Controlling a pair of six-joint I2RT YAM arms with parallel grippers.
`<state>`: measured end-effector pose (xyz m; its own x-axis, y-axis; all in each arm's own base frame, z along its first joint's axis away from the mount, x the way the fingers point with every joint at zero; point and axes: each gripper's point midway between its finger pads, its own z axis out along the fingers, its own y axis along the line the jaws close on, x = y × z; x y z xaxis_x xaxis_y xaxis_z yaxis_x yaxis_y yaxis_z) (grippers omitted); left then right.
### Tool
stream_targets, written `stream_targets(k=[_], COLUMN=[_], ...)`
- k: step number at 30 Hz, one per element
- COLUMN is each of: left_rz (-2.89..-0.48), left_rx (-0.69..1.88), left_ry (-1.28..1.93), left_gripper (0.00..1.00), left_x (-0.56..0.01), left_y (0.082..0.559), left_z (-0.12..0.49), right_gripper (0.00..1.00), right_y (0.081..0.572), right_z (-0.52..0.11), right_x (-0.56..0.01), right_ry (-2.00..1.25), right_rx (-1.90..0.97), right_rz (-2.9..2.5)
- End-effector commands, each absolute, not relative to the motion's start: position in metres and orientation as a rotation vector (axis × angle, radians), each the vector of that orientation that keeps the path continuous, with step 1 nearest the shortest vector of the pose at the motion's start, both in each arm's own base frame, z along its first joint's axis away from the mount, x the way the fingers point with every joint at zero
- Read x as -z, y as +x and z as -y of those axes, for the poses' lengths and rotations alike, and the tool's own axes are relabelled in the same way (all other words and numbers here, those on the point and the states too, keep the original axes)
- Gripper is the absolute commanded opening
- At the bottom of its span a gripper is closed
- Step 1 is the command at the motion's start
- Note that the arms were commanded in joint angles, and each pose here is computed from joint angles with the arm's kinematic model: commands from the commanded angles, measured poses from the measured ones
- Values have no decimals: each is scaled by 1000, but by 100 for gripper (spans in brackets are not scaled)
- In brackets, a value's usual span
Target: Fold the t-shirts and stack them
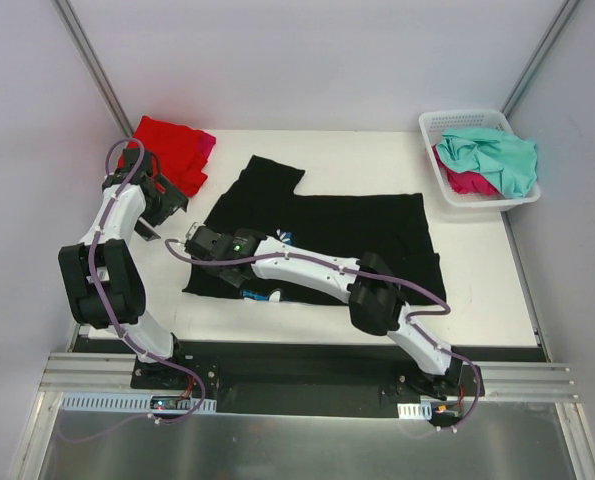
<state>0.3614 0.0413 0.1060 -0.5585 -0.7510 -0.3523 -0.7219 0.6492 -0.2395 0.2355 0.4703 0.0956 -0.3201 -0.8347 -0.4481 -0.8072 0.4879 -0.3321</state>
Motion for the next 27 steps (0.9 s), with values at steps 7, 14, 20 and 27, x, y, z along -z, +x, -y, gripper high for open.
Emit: stream_targets(k=[7, 14, 20, 27], left_rz=[-2415, -2420, -2417, -2412], left_rx=[95, 79, 86, 93], left_ry=[-1076, -1066, -1061, -1058], left_gripper=[99, 99, 99, 99], left_x=[-130, -132, -135, -138], left_y=[361, 362, 364, 366], left_z=[-40, -42, -42, -42], right_gripper=[47, 47, 45, 45], right_y=[261, 272, 280, 289], right_z=[-439, -450, -459, -459], right_x=[-112, -98, -96, -85], right_ry=[-1253, -1248, -1263, -1259], right_rx=[257, 236, 226, 224], right_rz=[-2083, -2099, -2083, -2104])
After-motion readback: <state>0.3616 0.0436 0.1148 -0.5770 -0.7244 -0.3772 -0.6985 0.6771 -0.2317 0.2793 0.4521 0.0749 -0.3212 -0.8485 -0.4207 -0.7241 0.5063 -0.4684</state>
